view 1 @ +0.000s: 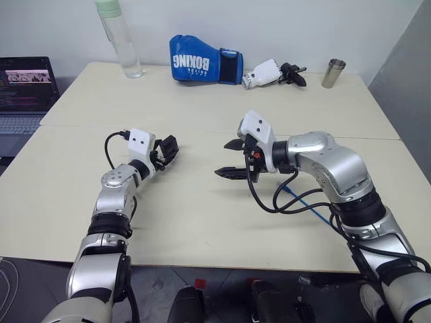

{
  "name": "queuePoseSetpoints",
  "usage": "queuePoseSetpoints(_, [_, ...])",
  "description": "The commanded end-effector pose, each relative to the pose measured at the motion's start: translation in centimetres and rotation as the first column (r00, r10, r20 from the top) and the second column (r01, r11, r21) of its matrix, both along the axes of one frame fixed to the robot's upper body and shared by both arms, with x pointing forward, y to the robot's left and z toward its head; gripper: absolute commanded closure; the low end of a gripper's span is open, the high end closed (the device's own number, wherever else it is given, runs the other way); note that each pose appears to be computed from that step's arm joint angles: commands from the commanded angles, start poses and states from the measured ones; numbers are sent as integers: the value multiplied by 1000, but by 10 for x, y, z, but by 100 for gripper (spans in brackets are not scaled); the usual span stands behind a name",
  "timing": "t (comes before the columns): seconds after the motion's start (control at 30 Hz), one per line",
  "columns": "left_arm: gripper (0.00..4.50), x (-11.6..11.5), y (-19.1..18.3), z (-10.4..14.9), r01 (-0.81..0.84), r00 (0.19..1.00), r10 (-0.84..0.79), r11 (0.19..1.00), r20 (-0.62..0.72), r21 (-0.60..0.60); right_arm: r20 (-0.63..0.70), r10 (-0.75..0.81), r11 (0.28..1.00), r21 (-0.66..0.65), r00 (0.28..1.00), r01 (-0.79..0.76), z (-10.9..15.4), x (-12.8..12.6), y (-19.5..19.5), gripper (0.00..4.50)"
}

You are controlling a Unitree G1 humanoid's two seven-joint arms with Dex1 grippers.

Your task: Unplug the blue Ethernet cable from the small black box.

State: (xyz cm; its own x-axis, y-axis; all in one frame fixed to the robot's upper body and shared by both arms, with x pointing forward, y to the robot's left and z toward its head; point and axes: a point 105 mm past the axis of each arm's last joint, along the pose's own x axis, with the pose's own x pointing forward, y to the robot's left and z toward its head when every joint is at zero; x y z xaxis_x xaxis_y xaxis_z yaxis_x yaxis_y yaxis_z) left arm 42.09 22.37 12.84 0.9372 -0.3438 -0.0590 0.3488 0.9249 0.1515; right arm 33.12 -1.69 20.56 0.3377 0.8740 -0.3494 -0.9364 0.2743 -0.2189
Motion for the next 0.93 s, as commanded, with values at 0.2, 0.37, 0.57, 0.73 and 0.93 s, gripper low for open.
queuePoseSetpoints(0.2, [63, -20, 9, 48, -5, 988, -5, 998, 156, 63, 3, -51, 997, 50, 999, 50, 14, -4, -21, 33])
queuePoseSetpoints(0.37, [63, -38, 26, 64, -28, 991, 12, 992, 130, 126, -1, -108, 990, 90, 994, 108, 17, -10, -46, 33])
queuePoseSetpoints(0.57, [63, -76, 13, 73, 157, 985, -169, 959, 33, 236, 100, -197, 975, 122, 975, 184, 3, -19, -84, 33])
queuePoseSetpoints(0.73, [63, -116, 1, 77, 428, 904, -416, 883, -99, 196, 91, -181, 981, 88, 979, 173, -9, -37, -113, 33])
queuePoseSetpoints(0.93, [63, -120, 10, 85, 429, 902, -410, 886, -134, 176, 49, -205, 977, 73, 978, 201, -2, -41, -136, 33])
